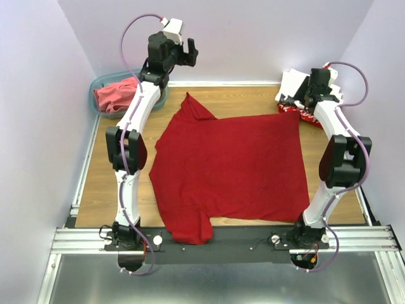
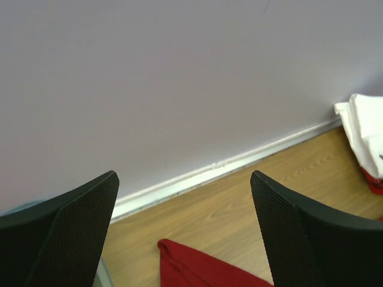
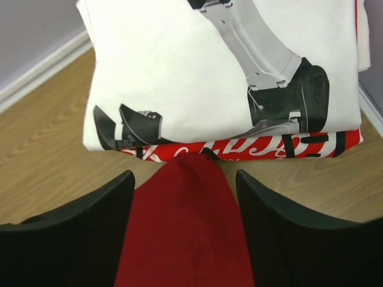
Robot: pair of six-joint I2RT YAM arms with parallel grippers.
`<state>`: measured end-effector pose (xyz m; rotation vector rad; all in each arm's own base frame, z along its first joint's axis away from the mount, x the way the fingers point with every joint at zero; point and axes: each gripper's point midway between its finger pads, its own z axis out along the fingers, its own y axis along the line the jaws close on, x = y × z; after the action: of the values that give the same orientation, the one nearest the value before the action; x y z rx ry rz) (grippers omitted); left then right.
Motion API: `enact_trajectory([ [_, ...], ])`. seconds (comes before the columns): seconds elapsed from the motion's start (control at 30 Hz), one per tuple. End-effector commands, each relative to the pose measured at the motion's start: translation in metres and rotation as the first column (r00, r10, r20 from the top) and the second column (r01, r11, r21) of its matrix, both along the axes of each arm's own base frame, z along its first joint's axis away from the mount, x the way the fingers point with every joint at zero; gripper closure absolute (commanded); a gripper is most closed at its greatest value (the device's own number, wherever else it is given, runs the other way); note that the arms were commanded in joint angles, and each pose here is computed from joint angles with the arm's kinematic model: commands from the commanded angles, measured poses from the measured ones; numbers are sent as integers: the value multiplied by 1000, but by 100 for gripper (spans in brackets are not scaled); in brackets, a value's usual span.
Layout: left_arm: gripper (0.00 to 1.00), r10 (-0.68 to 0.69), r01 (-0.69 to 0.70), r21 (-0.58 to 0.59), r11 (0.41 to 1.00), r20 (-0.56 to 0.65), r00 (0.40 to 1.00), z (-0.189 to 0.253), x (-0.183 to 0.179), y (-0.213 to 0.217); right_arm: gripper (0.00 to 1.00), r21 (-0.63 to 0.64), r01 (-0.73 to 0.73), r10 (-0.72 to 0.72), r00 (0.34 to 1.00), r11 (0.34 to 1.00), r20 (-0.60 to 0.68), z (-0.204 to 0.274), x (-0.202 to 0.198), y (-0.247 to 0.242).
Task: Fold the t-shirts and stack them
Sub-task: Flatten the tshirt out
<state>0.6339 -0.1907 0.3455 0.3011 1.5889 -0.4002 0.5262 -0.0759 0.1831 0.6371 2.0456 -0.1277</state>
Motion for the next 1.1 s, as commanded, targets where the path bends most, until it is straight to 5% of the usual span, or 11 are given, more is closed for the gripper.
enact_trajectory([
  [0.0, 2, -23, 25, -10, 1000, 157, 987, 87, -39, -21, 15, -13, 12, -10, 993, 1000, 119, 43, 17, -7],
  [0.03, 1, -34, 35, -4, 999, 155, 987, 85, -47, -26, 2, -12, 4, -2, 993, 1000, 117, 44, 15, -5],
  [0.07, 2, -49, 48, 6, 999, 135, 990, 79, -62, -30, 0, -12, -5, 6, 993, 1000, 115, 46, 9, -2],
  [0.33, 2, -8, -7, -76, 997, -198, 980, -15, -151, -9, 0, 113, -167, 164, 986, 979, 34, 21, -38, 55],
  [0.57, 2, 142, -213, -47, 976, -600, 787, -162, -246, 29, 0, 239, -322, 353, 931, 916, -97, -35, -96, 154],
  [0.87, 2, 276, -289, 124, 949, -770, 576, -262, -329, 56, 0, 357, -372, 466, 855, 857, -228, -95, -180, 239],
  [1.07, 2, 269, -275, 140, 951, -815, 513, -295, -346, 55, 0, 353, -296, 415, 846, 888, -334, -136, -211, 235],
])
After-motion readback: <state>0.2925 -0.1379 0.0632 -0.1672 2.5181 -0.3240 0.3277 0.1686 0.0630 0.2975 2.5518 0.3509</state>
